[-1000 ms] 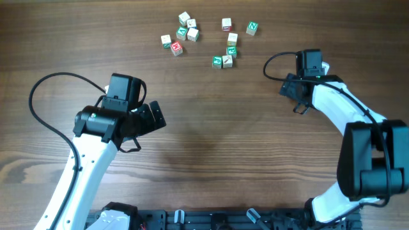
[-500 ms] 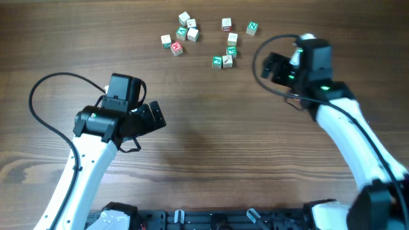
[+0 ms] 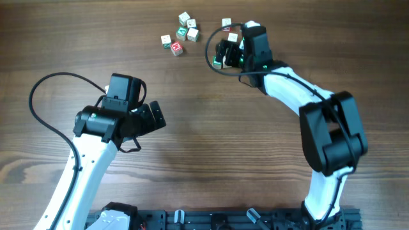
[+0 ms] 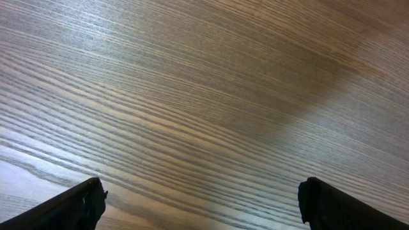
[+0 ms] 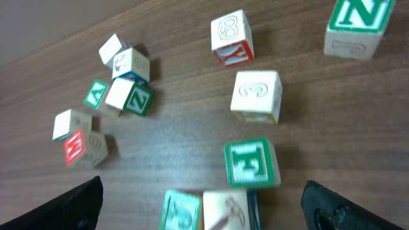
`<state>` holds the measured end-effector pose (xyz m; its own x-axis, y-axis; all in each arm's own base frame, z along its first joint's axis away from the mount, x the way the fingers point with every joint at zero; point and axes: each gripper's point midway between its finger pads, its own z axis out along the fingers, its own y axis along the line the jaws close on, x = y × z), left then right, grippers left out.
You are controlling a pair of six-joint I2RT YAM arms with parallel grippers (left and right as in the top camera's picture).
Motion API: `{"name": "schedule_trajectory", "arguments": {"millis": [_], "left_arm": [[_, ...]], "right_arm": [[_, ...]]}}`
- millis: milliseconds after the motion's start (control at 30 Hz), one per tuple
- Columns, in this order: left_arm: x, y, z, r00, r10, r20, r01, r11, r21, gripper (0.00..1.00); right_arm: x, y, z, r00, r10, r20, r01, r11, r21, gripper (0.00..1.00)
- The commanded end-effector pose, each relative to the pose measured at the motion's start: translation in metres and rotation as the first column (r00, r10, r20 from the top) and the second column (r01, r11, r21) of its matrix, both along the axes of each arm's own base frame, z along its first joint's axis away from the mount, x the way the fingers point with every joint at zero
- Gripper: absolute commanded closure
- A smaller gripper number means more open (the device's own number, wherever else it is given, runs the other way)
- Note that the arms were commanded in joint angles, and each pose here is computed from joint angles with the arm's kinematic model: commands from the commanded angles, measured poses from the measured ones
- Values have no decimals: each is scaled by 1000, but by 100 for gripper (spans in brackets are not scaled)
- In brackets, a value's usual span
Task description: Form a circle
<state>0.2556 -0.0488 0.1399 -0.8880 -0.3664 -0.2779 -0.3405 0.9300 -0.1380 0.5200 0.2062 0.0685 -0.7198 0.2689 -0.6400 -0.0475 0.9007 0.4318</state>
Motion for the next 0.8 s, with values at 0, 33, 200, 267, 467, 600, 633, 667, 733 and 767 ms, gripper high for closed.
{"name": "schedule_trajectory", "arguments": {"millis": [0,33,200,267,467,600,633,667,733,767], "left_arm": [[-1,1,0,1000,1,-2,-1,1000,-6,0],[-1,1,0,1000,1,-2,-1,1000,-6,0],[-1,1,0,1000,1,-2,-1,1000,-6,0],[-1,1,0,1000,1,-2,-1,1000,-6,0],[-1,1,0,1000,1,-2,-1,1000,-6,0],[-1,1,0,1000,0,-2,0,1000,-6,0],[-1,1,0,1000,0,-2,0,1000,-6,0],[-1,1,0,1000,0,-2,0,1000,-6,0],[-1,1,0,1000,0,-2,0,1000,-6,0],[-1,1,0,1000,1,-2,-1,1000,-6,0]], "right_arm": [[27,-2,-11,999,-48,14,49,998,-47,1],[34,-6,-15,998,-55,22,57,994,-89,2],[39,-14,-38,998,-60,-9,57,983,-174,14],[37,-18,-51,997,-64,-36,56,980,-188,20],[40,-21,-55,997,-75,-33,68,980,-185,52],[41,-21,-54,997,-74,-27,68,980,-185,70],[41,-21,-54,997,-73,-27,67,981,-184,71],[41,-21,-51,997,-73,-23,68,981,-183,72],[41,-21,-33,997,-73,-10,70,981,-179,73],[40,-22,-22,997,-71,-5,69,982,-178,74]]}}
